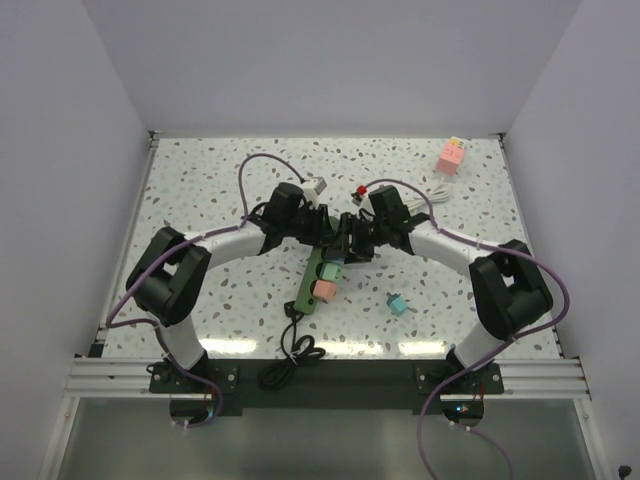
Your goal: Pull the plug off the socket
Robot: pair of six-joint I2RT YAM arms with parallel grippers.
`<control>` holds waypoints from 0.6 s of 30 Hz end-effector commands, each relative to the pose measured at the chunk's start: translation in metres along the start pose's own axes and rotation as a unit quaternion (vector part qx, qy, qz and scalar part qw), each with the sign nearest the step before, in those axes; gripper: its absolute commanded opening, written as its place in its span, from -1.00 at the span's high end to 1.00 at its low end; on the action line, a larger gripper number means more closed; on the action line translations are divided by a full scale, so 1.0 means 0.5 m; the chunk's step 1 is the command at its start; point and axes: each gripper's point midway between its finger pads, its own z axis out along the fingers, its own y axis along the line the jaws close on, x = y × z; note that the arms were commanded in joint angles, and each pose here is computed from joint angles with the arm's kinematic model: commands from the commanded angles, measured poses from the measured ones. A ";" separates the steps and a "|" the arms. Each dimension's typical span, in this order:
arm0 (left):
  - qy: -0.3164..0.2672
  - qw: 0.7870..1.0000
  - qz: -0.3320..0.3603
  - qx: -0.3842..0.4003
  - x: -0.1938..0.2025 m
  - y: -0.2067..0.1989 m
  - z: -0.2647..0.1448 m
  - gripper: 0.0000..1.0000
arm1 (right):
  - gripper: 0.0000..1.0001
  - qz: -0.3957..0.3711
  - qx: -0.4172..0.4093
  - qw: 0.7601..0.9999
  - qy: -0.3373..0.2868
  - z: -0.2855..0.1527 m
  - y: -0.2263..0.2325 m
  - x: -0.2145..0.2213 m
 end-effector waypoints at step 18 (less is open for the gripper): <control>-0.029 0.998 -0.023 -0.059 0.007 0.131 -0.062 1.00 | 1.00 -0.034 0.017 0.996 -0.086 -0.158 0.025 0.032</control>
